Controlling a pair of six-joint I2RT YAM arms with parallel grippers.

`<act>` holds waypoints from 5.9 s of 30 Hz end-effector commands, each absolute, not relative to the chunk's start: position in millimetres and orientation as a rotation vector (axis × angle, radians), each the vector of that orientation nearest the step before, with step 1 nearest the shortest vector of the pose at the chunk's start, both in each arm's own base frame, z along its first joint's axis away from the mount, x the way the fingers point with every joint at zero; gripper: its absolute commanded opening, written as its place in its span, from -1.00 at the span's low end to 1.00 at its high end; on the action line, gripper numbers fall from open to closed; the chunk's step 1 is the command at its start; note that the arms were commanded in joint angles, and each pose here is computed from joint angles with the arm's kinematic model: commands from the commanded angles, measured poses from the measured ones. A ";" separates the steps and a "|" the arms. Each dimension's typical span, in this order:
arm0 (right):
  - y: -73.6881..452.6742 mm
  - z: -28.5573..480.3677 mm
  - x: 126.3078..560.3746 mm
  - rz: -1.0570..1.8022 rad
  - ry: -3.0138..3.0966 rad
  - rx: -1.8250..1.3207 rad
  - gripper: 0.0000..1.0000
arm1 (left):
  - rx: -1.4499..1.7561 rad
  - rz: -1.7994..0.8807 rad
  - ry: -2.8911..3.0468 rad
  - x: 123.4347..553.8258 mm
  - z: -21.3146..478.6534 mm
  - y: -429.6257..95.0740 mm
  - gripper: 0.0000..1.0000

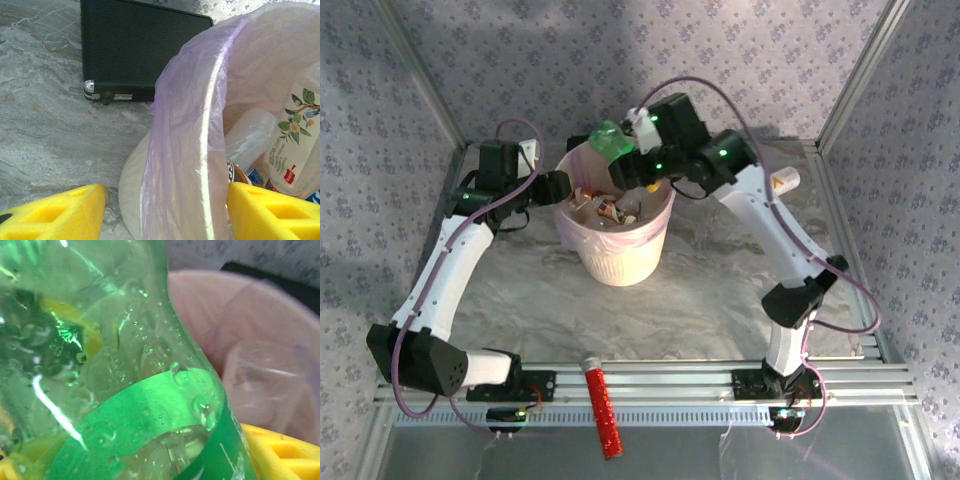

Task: Put the plastic bottles in the bin

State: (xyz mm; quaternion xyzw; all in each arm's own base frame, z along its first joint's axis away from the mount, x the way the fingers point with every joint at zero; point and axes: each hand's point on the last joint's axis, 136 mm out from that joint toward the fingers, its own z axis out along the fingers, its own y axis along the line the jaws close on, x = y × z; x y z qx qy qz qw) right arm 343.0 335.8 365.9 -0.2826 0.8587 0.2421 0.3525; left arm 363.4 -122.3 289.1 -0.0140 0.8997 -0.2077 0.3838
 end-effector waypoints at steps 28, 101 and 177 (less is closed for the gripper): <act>302.6 384.9 344.2 0.494 2.193 -0.641 0.79 | -0.010 -0.548 2.252 363.2 305.1 -127.1 0.30; -13.1 113.9 383.5 0.166 2.668 0.495 0.41 | 0.005 -0.551 2.267 360.5 299.7 -128.4 0.30; 366.0 330.8 347.1 0.761 2.342 -0.555 0.37 | -0.008 -0.547 2.279 359.0 289.5 -124.9 0.30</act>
